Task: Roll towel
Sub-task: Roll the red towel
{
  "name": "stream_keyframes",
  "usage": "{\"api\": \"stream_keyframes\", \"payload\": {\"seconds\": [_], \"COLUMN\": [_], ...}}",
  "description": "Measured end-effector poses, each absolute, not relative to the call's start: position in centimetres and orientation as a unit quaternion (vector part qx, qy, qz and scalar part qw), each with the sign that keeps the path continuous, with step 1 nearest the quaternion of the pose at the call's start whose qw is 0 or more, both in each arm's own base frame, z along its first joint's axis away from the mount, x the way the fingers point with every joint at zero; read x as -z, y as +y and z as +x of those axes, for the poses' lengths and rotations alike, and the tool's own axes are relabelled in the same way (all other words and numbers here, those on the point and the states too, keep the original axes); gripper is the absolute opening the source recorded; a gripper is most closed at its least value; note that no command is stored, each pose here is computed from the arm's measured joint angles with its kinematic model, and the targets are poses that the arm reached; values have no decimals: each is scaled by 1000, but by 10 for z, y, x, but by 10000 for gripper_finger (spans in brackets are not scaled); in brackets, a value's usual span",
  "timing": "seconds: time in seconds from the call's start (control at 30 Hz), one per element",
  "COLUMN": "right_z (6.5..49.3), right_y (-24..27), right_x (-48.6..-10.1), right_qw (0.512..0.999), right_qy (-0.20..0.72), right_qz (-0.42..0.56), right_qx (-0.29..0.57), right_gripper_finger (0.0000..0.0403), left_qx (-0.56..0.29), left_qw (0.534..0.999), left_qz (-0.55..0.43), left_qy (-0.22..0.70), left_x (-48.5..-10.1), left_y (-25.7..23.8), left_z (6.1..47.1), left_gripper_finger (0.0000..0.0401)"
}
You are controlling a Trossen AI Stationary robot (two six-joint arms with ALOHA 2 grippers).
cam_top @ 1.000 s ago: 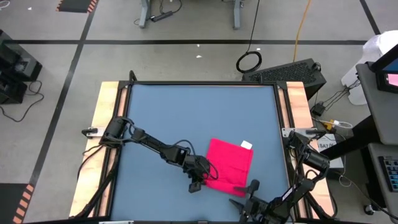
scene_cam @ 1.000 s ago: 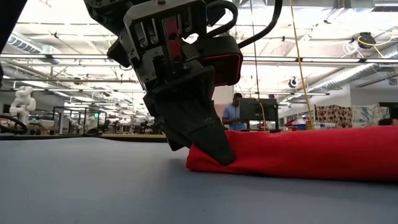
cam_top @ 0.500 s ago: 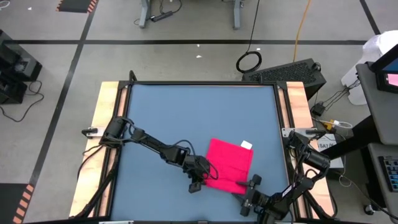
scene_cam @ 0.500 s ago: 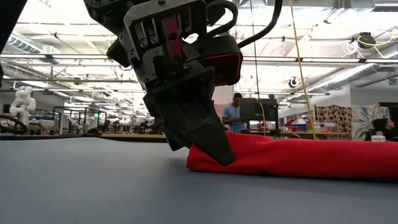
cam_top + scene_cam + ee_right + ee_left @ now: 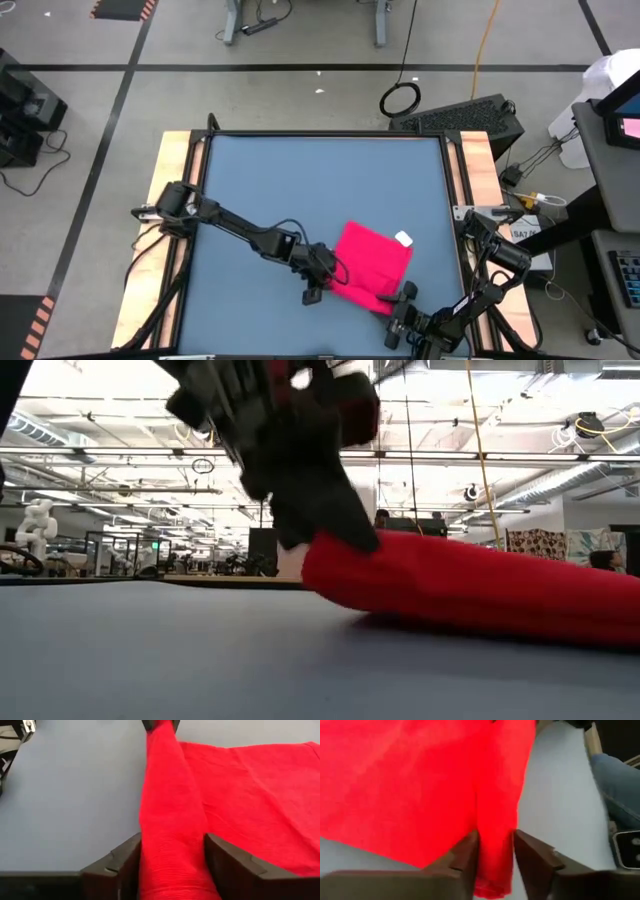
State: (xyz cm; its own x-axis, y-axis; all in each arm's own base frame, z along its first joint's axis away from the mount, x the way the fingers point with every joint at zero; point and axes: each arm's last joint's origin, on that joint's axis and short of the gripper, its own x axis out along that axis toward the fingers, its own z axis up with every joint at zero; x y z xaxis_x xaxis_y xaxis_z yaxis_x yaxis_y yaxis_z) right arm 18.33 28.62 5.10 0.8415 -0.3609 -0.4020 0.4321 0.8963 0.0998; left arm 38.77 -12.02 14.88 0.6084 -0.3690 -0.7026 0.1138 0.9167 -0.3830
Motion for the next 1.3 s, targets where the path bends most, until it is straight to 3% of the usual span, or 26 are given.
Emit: {"api": "stream_keyframes", "payload": {"seconds": [0.2,0.33,0.53,0.8,0.97,1.1,1.2,1.3], "right_z": [184,184,184,186,187,189,194,196], "right_y": [286,286,287,290,289,293,301,305], "right_x": [-51,-51,-51,-51,-51,-53,-58,-68], "right_qw": [954,954,953,956,956,956,960,957], "right_qy": [192,193,191,192,191,191,215,232], "right_qz": [98,101,108,100,104,108,58,30], "right_qx": [208,208,207,196,199,194,172,172], "right_gripper_finger": [152,125,103,98,98,98,109,127], "left_qx": [145,156,86,64,103,148,169,151], "left_qw": [905,929,934,922,917,912,911,910], "left_qz": [-79,40,200,216,206,187,155,108], "left_qy": [391,332,281,314,327,333,342,371], "left_x": [-165,-166,-145,-116,-109,-109,-113,-113], "left_y": [-134,-166,-206,-197,-184,-175,-164,-148], "left_z": [380,374,364,370,379,383,386,390], "left_gripper_finger": [210,249,276,280,223,120,33,19]}}
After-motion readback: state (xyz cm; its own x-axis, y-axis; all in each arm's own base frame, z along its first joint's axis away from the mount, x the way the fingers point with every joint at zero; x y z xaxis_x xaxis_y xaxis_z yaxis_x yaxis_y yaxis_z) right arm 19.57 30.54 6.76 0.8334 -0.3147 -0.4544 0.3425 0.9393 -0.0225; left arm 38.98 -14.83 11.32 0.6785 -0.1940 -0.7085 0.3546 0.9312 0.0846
